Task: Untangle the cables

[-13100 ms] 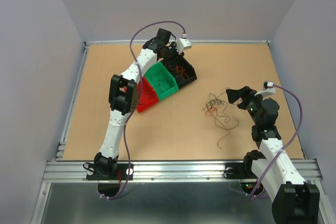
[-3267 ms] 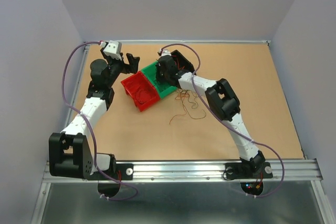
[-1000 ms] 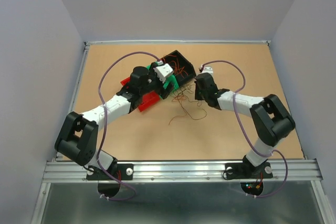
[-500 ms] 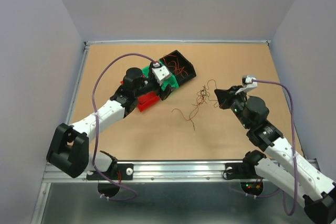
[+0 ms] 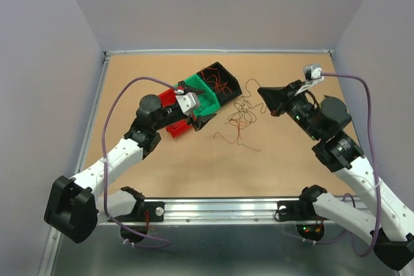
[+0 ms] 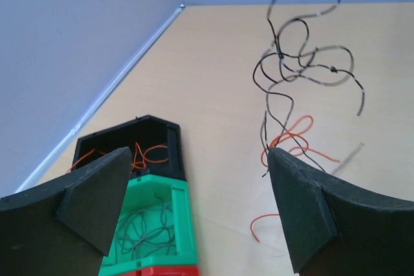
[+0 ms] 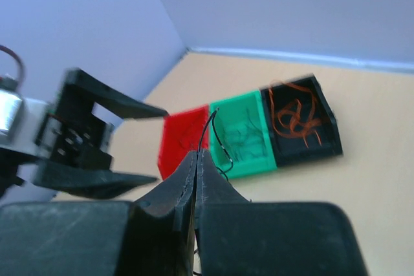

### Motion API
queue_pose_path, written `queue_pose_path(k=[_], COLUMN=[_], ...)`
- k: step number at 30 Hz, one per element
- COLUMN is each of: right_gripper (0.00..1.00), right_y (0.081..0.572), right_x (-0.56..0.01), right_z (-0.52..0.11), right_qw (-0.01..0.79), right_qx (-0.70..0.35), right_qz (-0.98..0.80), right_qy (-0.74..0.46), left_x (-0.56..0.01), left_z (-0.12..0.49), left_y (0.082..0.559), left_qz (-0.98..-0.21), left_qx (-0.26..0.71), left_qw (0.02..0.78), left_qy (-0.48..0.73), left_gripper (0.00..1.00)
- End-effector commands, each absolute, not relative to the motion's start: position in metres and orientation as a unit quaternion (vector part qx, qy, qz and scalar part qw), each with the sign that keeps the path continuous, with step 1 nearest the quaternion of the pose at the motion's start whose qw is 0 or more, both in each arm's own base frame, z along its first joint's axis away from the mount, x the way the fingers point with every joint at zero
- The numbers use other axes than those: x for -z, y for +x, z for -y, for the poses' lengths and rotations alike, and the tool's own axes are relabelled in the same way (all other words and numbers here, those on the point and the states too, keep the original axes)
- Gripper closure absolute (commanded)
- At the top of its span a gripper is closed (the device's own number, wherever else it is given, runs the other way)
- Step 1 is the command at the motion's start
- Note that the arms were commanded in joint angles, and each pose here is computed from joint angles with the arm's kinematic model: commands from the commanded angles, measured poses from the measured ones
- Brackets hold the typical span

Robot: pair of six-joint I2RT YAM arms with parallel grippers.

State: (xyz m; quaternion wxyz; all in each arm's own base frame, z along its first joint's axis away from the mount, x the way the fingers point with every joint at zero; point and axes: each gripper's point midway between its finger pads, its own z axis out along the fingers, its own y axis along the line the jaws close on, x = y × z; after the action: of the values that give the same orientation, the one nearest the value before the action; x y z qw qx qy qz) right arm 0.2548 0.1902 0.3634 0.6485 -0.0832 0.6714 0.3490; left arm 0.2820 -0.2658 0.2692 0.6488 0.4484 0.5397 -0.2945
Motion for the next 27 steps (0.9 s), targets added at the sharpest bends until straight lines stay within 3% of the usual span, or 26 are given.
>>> queue_pose_path(k=[1,6,19,22,23,25,26,27], right_gripper=[0.99,0.99,1.00,1.00,0.99,0.99,1.00,1.00], right_y=[0.235,0.223,0.205,0.201,0.202,0.198,0.197,0.196], right_x=[-0.456,-0.507,-0.535,-0.539,-0.542,-0.556,-0.561,-0.570], right_z=[-0.205,-0.224,-0.236,-0.231,-0.228,-0.222,-0.220,-0.216], right_qw=[0.681,0.670,0.636,0.641,0.645,0.657,0.661,0.668], right_qx=[-0.407,-0.460,-0.510,-0.510,-0.508,-0.508,-0.508,-0.506], right_qz=[-0.595,-0.559,-0.549,-0.545,-0.544,-0.533,-0.530,-0.524], right_qy=[-0.132,-0.165,-0.186,-0.180,-0.172,-0.162,-0.158,-0.151], left_x=[-0.288,-0.314,-0.393,-0.396,-0.386,-0.368,-0.349,-0.337], left_z=[0.275,0.290,0.312,0.320,0.327,0.332,0.334,0.336], left_y=[0.276,0.283,0.262,0.258,0.262,0.270,0.278,0.282], left_qz=[-0.503,-0.487,-0.388,-0.382,-0.396,-0.414,-0.439,-0.449], left_qx=[0.326,0.378,0.478,0.485,0.489,0.477,0.474,0.470], left_qw=[0.662,0.666,0.669,0.662,0.647,0.638,0.626,0.622], left_qy=[0.449,0.421,0.416,0.426,0.431,0.440,0.436,0.436], left_gripper=[0.01,0.01,0.02,0.23,0.49,0.72,0.89,0.96])
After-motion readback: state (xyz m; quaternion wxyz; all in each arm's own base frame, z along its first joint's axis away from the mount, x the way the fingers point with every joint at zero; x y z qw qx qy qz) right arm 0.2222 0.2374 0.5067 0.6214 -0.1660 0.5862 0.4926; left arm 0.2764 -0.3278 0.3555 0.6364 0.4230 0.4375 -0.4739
